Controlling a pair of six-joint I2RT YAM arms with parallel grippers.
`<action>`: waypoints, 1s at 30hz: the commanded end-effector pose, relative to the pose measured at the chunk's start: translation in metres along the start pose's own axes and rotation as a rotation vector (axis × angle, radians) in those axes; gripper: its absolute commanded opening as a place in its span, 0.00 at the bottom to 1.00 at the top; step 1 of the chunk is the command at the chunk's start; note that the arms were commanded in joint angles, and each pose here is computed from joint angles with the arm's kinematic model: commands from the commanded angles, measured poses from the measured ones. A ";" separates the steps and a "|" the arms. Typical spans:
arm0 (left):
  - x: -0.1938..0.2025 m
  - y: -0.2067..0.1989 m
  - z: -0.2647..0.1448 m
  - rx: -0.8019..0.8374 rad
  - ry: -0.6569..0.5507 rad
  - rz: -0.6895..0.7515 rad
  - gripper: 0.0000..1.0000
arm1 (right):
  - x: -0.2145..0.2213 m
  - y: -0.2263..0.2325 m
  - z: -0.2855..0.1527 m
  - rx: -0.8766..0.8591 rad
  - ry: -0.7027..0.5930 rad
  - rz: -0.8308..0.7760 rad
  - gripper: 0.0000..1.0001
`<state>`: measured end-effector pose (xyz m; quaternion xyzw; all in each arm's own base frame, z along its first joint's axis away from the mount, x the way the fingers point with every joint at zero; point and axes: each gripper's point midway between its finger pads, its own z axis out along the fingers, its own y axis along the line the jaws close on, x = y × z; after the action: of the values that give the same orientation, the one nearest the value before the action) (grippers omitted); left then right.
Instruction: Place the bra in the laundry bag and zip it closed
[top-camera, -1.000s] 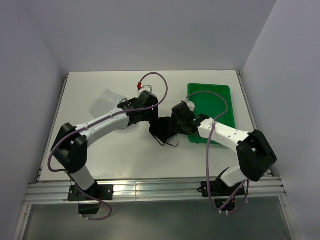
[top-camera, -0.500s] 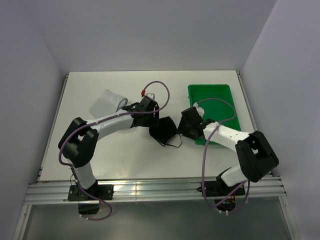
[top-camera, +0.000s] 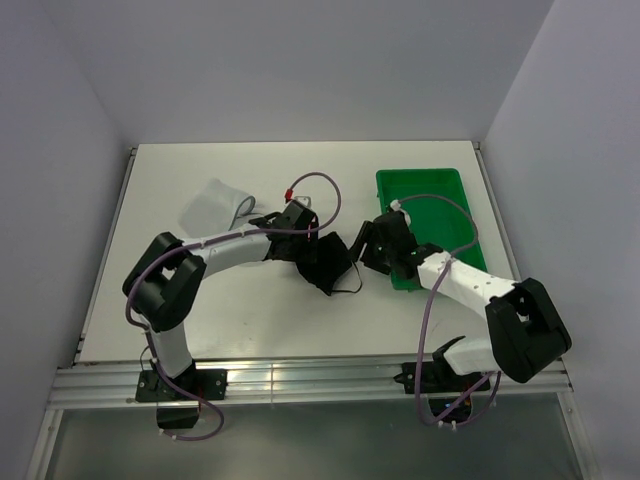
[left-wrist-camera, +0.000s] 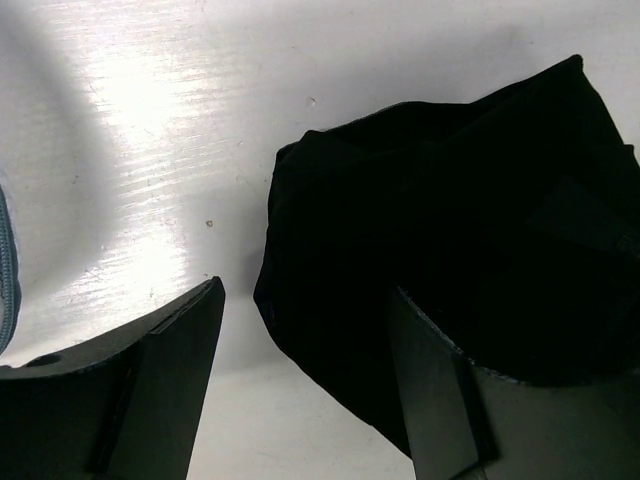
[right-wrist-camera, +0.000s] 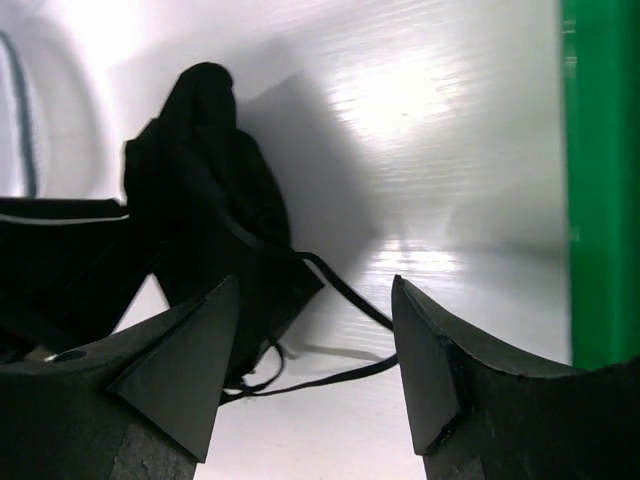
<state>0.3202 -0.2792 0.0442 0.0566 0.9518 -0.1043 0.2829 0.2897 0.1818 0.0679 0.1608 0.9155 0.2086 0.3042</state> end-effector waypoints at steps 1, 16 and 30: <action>0.001 -0.004 0.005 0.013 -0.006 0.004 0.72 | -0.001 0.027 -0.005 -0.130 -0.007 0.014 0.70; 0.019 0.000 0.019 0.007 0.036 -0.011 0.67 | 0.039 0.052 0.022 -0.171 0.046 0.087 0.73; 0.027 -0.006 0.022 0.012 0.052 -0.001 0.64 | 0.047 0.059 0.043 -0.169 0.002 0.132 0.56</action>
<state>0.3166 -0.2861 0.0243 0.0528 0.9542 -0.1110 0.2726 0.2783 0.2583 0.0325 0.1784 0.9000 0.2914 0.2707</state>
